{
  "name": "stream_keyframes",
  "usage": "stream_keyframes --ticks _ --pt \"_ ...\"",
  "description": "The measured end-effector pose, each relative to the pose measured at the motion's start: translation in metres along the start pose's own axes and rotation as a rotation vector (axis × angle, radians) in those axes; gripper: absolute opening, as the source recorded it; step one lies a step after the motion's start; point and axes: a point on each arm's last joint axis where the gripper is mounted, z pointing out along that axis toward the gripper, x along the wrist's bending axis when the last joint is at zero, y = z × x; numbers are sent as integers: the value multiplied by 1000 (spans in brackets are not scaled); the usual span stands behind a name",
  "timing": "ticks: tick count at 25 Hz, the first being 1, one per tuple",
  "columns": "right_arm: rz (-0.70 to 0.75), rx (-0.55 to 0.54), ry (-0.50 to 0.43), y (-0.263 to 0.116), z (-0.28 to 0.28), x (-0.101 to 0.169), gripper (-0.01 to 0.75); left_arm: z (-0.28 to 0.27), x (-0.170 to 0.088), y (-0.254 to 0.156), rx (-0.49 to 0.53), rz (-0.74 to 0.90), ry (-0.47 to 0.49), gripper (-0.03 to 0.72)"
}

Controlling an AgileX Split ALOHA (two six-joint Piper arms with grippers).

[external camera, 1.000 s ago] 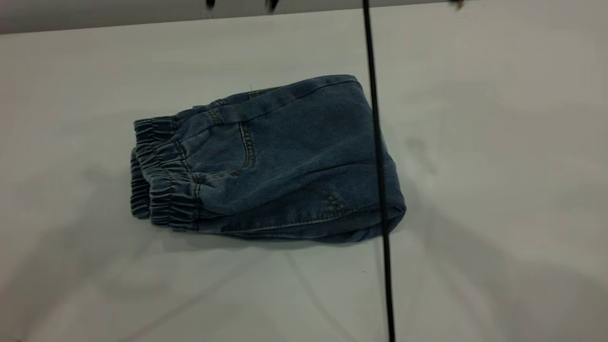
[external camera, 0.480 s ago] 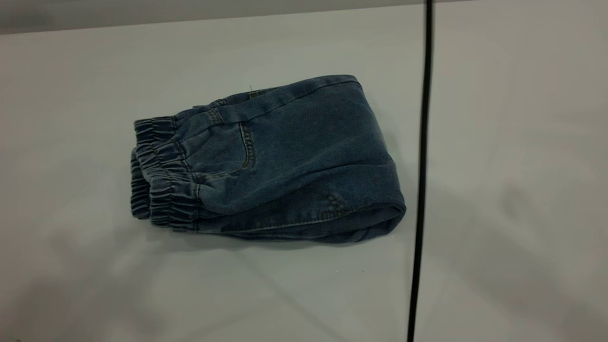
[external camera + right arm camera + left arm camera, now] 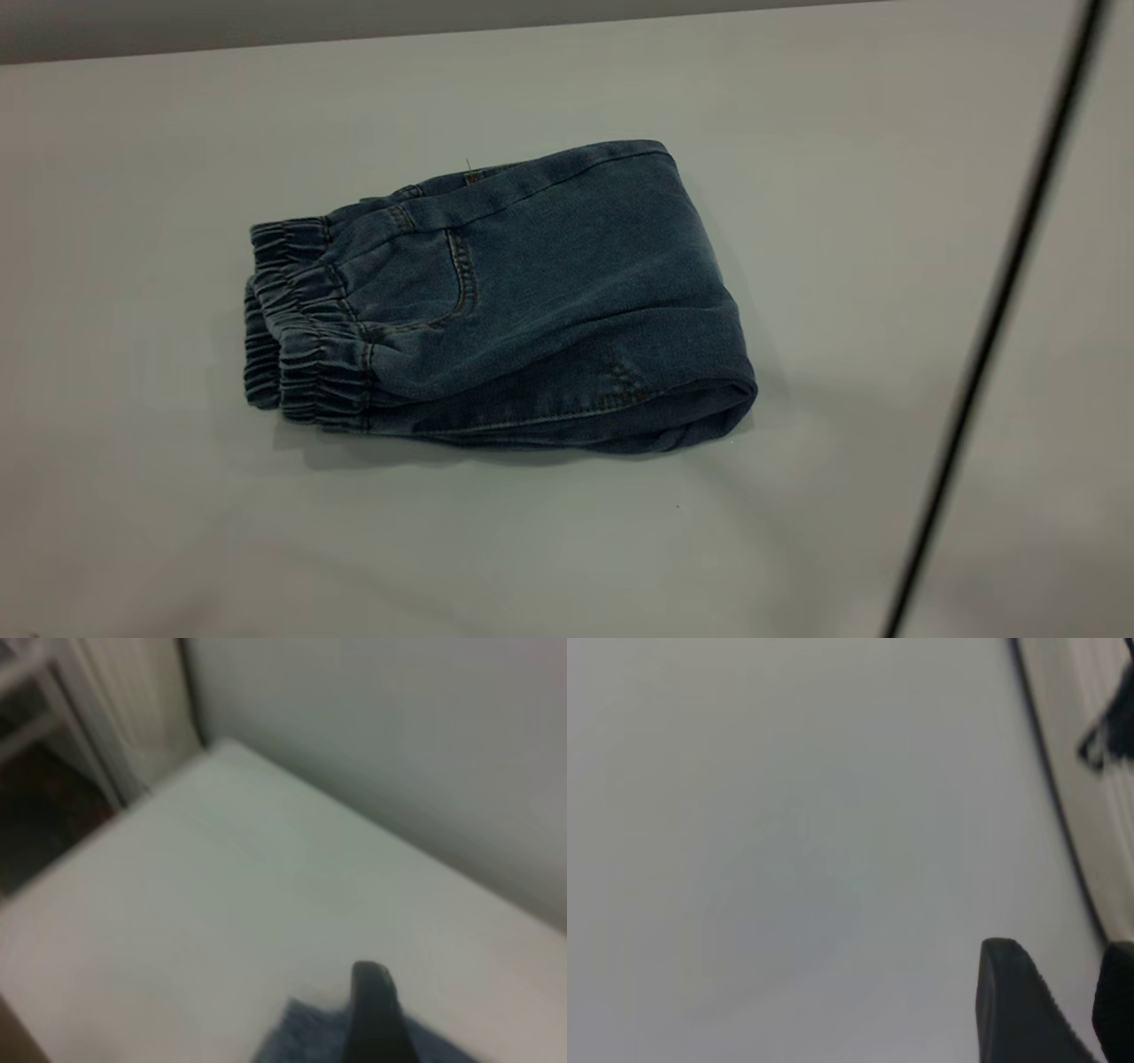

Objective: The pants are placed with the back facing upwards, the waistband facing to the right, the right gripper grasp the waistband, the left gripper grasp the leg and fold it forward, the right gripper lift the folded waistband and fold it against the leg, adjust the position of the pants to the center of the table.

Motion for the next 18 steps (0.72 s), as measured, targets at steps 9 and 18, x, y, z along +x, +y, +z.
stream_keyframes --ticks 9,18 --pt "6 -100 78 -37 -93 20 405 -49 -31 19 -146 88 -63 239" --pt "73 -82 117 -119 -145 29 405 -82 -63 27 -230 175 -249 239"
